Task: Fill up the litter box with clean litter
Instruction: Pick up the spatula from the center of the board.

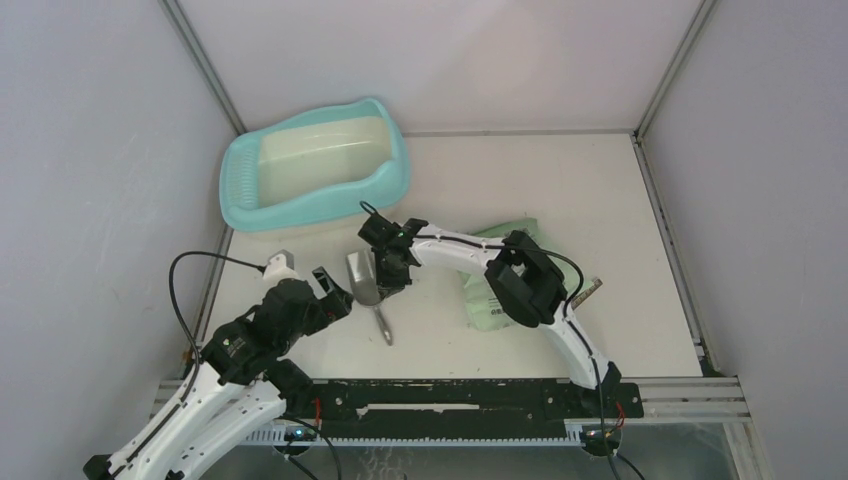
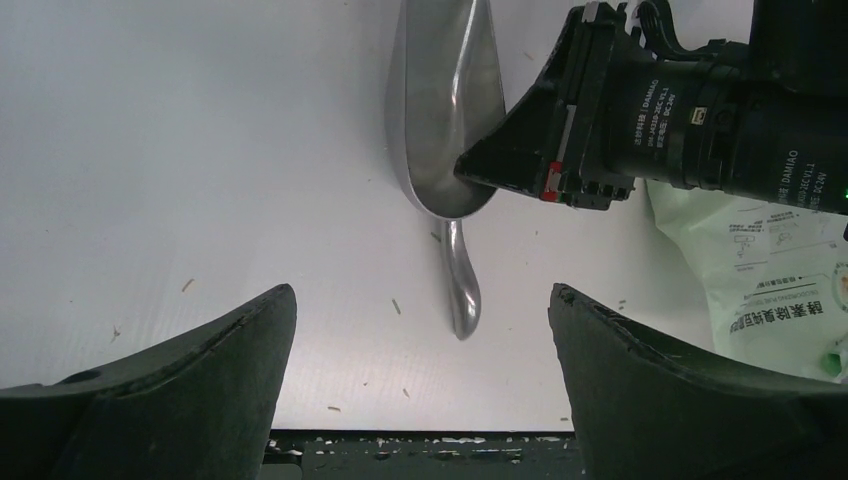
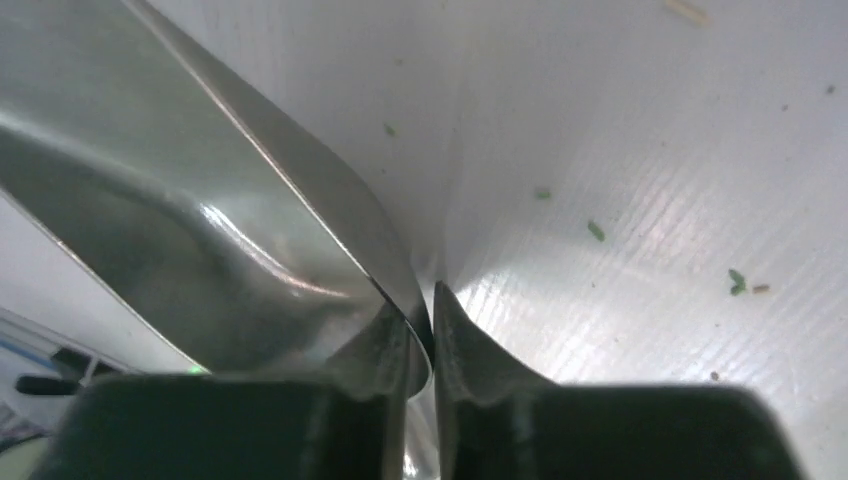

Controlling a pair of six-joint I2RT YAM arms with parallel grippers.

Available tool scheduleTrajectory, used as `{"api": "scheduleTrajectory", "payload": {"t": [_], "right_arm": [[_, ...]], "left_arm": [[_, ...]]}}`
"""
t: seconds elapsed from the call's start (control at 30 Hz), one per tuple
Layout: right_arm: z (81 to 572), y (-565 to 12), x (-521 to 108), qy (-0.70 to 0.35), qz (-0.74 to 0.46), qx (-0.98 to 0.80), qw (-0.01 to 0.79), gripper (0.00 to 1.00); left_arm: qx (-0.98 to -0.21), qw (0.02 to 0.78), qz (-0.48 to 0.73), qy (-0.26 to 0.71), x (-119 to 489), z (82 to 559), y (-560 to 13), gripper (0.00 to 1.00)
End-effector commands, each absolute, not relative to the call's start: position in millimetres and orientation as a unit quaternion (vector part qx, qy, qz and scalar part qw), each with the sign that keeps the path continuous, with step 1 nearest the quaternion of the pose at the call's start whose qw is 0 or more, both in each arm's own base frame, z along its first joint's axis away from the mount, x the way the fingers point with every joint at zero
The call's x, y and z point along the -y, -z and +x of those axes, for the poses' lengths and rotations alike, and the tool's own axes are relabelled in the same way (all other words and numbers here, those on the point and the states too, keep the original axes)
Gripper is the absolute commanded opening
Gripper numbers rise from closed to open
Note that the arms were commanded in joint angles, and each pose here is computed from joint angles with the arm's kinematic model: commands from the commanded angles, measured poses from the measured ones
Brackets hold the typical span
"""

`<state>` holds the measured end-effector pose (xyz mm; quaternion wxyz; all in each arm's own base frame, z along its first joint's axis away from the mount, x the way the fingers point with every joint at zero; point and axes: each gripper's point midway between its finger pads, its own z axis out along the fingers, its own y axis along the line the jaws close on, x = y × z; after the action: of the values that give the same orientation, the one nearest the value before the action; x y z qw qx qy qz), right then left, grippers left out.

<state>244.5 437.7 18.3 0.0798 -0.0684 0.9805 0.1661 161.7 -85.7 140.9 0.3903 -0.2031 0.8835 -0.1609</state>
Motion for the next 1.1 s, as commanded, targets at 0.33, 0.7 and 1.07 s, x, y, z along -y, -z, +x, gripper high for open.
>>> {"api": "scheduleTrajectory", "payload": {"t": [0.33, 0.7, 1.07], "right_arm": [[254, -154, -388, -0.301, -0.036, -0.933, 0.194, 0.00], [242, -234, -326, -0.369, 0.043, -0.907, 0.197, 0.00], [246, -278, -260, -0.406, 0.184, -0.874, 0.196, 0.00]], "left_arm": [[-0.834, 0.443, -0.152, 0.290, 124, 175, -220, 1.00], [-0.790, 0.487, -0.044, 0.369, 177, 194, -269, 1.00], [-0.700, 0.495, 0.080, 0.508, 254, 186, -329, 1.00]]}}
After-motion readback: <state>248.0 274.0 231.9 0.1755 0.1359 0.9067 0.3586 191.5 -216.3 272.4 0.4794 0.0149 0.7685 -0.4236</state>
